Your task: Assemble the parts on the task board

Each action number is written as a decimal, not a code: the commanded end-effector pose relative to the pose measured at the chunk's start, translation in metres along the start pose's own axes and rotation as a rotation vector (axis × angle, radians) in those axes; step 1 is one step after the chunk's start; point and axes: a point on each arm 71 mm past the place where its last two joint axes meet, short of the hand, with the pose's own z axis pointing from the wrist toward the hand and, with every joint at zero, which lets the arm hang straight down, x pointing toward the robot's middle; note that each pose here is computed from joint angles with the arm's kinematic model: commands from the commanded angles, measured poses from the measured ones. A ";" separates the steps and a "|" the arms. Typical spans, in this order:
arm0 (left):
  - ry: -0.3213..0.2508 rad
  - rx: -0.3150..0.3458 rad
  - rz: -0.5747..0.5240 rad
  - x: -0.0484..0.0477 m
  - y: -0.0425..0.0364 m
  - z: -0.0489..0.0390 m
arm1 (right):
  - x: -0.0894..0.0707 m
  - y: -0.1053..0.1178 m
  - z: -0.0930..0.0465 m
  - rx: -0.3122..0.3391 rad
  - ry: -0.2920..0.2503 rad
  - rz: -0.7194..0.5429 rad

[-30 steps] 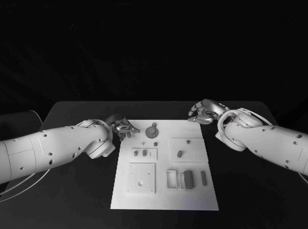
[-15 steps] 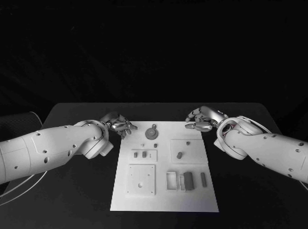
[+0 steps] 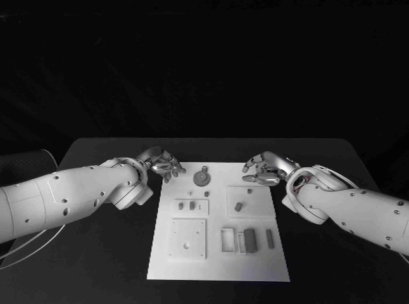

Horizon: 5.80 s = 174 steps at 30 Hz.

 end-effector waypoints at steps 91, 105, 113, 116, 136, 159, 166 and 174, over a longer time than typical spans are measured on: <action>0.251 0.471 0.941 0.0831 -0.0608 0.0401 | 0.000 0.002 0.001 -0.019 -0.026 0.007; 0.255 0.472 0.940 0.0857 -0.0605 0.0406 | 0.000 0.002 0.000 -0.018 -0.025 0.007; 0.248 0.470 0.938 0.0851 -0.0598 0.0413 | 0.000 0.002 0.001 -0.018 -0.024 0.007; 0.250 0.472 0.938 0.0860 -0.0599 0.0413 | 0.000 0.003 0.001 -0.019 -0.024 0.007; 0.257 0.475 0.934 0.0888 -0.0599 0.0414 | 0.000 0.003 0.001 -0.018 -0.022 0.007; 0.253 0.473 0.933 0.0885 -0.0592 0.0415 | 0.000 0.003 0.001 -0.017 -0.020 0.006; 0.255 0.468 0.934 0.0872 -0.0576 0.0414 | 0.000 0.003 0.001 -0.016 -0.020 0.006; 0.253 0.465 0.934 0.0861 -0.0566 0.0413 | 0.000 0.003 0.001 -0.016 -0.020 0.006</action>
